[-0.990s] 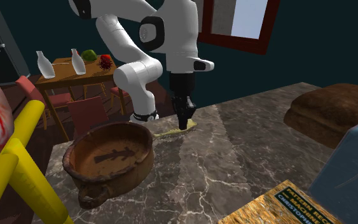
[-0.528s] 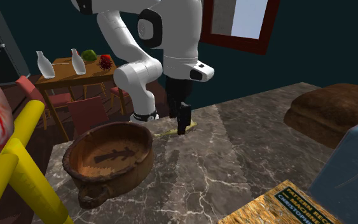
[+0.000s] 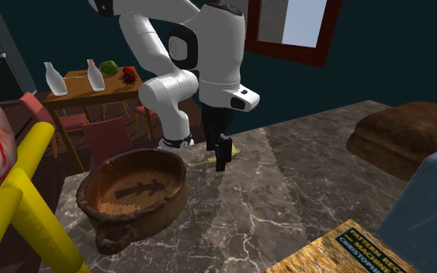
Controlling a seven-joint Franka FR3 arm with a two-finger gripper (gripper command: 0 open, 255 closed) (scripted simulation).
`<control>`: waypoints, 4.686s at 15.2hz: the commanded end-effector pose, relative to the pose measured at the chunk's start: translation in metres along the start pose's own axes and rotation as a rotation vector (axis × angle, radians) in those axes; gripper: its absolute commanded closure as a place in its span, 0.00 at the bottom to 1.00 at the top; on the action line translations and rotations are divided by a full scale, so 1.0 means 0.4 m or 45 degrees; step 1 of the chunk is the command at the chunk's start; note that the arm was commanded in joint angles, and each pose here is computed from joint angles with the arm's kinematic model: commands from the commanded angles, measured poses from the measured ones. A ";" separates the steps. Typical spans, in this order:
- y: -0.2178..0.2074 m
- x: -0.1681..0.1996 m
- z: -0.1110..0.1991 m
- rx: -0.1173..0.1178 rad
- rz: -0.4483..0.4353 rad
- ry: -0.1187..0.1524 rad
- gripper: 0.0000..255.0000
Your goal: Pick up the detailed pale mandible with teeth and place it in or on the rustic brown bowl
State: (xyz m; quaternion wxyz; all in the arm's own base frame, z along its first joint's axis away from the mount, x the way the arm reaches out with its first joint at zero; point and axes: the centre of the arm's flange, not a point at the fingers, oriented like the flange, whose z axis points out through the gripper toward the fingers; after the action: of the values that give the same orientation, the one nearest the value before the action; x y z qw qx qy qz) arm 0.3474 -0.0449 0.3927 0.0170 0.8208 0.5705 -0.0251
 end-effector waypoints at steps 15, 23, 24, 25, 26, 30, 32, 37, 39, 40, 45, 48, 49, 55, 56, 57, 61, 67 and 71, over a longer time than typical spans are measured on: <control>0.000 -0.002 -0.026 0.000 0.000 0.000 1.00; 0.000 -0.008 -0.131 0.000 0.000 0.000 1.00; 0.000 -0.009 -0.144 0.000 0.000 0.000 1.00; 0.000 -0.010 -0.157 0.000 0.000 0.000 1.00; 0.000 -0.010 -0.170 0.000 0.000 0.000 1.00; 0.000 -0.014 -0.223 0.000 0.000 0.000 1.00; 0.000 -0.015 -0.250 0.000 0.000 0.000 1.00; 0.000 -0.019 -0.315 0.000 0.000 0.000 1.00; 0.000 -0.021 -0.342 0.000 0.000 0.000 1.00; 0.000 -0.022 -0.355 0.000 0.000 0.000 1.00; 0.057 -0.103 -0.369 0.000 0.000 0.000 1.00; 0.115 -0.184 -0.364 0.000 0.000 0.000 1.00; 0.134 -0.210 -0.362 0.000 0.000 0.000 1.00; 0.249 -0.371 -0.352 0.000 0.000 0.000 1.00; 0.268 -0.398 -0.351 0.000 0.000 0.000 1.00; 0.287 -0.425 -0.349 0.000 0.000 0.000 1.00; 0.320 -0.470 -0.320 0.000 0.000 0.000 1.00; 0.321 -0.465 -0.241 0.000 0.000 0.000 1.00; 0.321 -0.462 -0.188 0.000 0.000 0.000 1.00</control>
State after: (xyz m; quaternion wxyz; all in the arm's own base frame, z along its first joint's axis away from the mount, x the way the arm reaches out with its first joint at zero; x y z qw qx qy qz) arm 0.4043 -0.2580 0.4850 0.0169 0.8208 0.5704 -0.0253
